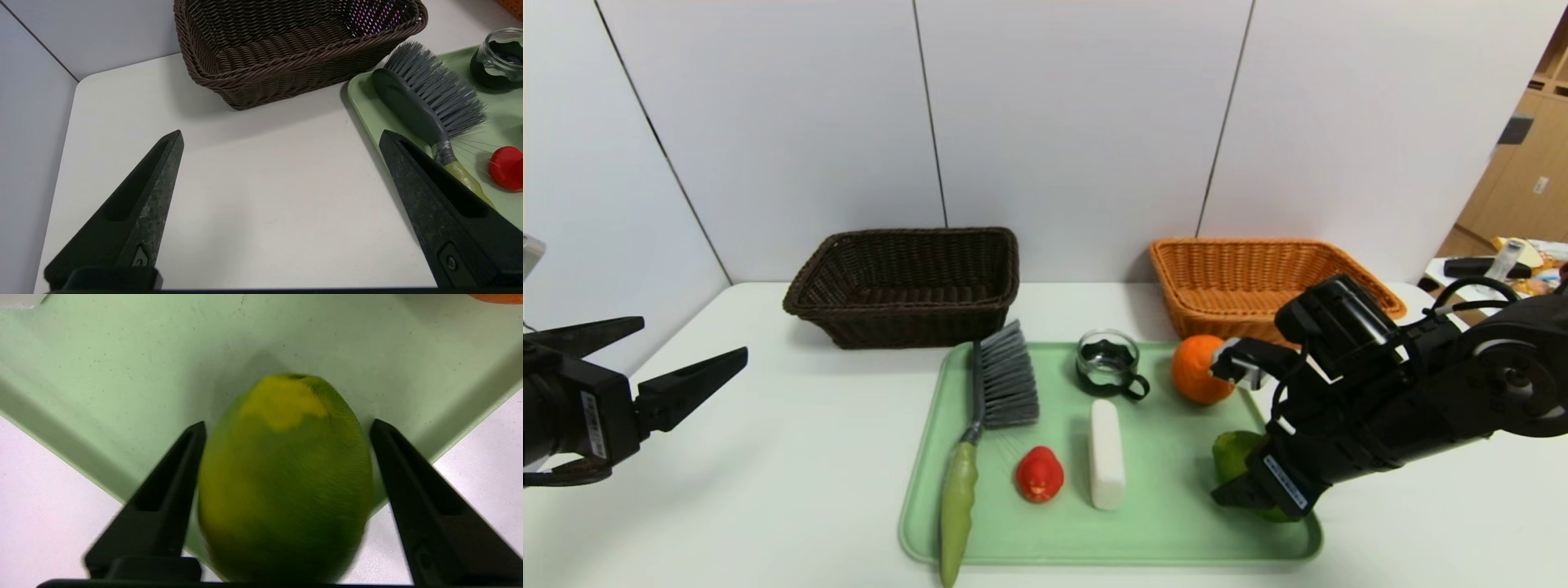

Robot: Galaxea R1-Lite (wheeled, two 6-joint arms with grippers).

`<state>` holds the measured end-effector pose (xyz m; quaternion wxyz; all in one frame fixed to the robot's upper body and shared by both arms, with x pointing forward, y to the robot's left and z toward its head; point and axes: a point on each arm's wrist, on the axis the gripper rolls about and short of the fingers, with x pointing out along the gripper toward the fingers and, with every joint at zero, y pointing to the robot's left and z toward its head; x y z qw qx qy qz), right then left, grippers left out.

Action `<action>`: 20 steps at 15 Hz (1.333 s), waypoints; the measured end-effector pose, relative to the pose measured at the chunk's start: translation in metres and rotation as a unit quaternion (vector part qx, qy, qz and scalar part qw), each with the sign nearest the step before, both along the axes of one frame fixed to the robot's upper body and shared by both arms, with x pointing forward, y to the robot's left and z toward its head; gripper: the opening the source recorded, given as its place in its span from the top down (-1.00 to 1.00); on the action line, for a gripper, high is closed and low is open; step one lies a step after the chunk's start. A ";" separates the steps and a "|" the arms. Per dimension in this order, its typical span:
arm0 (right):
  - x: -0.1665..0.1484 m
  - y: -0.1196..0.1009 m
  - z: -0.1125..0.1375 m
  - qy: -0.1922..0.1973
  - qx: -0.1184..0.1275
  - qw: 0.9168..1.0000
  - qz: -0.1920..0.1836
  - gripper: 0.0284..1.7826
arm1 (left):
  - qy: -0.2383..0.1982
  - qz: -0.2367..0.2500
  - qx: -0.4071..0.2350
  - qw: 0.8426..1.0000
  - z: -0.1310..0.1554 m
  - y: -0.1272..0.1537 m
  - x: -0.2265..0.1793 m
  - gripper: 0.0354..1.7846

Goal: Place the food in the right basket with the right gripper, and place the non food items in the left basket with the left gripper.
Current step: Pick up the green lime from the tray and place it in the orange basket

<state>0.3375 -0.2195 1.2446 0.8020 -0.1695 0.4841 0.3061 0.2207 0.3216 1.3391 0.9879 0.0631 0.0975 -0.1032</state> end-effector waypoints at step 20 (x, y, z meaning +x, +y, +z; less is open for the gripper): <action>0.000 -0.052 0.148 -0.328 0.132 0.931 -0.094 -0.16 | -0.010 0.002 -0.009 1.000 -0.003 0.001 -0.015 -0.89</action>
